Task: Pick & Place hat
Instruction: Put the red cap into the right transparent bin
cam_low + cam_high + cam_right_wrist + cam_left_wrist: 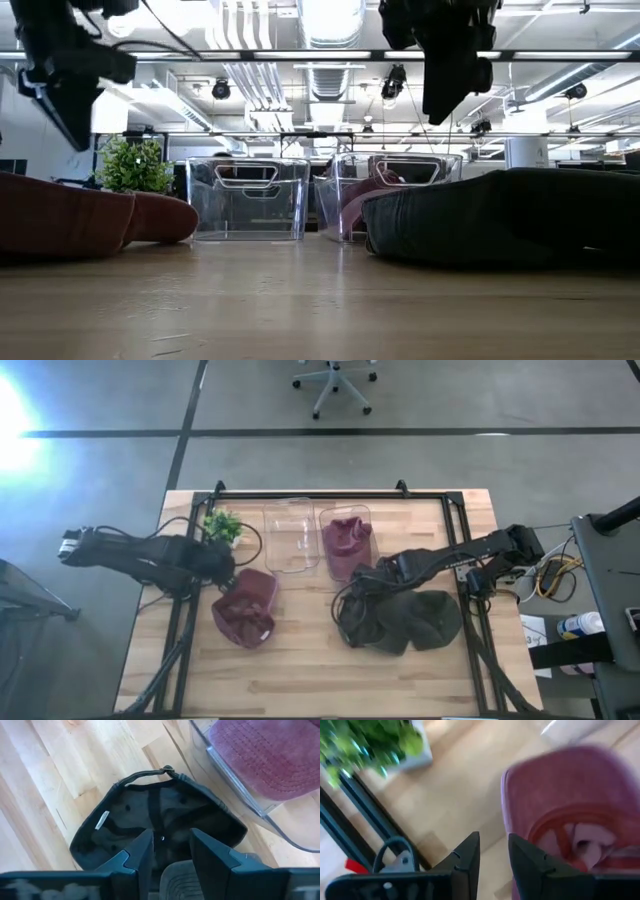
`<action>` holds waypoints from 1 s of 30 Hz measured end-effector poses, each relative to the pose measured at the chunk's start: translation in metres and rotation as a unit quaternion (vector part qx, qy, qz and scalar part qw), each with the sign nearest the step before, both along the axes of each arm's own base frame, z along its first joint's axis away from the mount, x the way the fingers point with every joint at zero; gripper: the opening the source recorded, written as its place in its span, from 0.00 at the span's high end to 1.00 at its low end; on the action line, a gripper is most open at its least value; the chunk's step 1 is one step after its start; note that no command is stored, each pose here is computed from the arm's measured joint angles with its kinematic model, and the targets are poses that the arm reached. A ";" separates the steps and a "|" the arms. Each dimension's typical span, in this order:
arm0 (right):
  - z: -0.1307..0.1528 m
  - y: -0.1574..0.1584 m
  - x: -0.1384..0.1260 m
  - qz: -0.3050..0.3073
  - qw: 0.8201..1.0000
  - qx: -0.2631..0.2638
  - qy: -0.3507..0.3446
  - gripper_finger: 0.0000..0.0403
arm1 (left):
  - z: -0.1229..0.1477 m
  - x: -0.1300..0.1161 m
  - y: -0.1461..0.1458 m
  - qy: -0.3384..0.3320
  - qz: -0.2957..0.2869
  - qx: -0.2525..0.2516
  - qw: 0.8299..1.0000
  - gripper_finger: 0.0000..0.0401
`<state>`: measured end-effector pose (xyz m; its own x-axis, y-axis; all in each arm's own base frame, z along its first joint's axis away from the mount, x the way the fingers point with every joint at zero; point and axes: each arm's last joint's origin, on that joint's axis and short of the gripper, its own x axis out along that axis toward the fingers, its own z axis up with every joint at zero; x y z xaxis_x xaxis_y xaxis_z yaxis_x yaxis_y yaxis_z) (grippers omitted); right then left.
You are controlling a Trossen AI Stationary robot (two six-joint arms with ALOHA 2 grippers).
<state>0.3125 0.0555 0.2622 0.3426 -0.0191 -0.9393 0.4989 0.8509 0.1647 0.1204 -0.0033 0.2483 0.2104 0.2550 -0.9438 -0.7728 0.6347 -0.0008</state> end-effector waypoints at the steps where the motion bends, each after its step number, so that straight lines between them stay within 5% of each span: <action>1: 0.000 0.000 0.000 -0.002 1.000 0.002 0.000 0.69 | -0.004 0.000 -0.001 0.009 -0.001 -0.009 1.000 0.76; 15: 0.000 0.000 0.000 -0.002 1.000 0.007 0.000 0.67 | -0.041 0.001 -0.002 0.014 0.045 -0.048 0.998 0.76; 30: 0.000 0.000 0.001 -0.006 1.000 0.008 -0.002 0.67 | -0.044 0.006 -0.004 -0.008 0.044 -0.070 0.997 0.76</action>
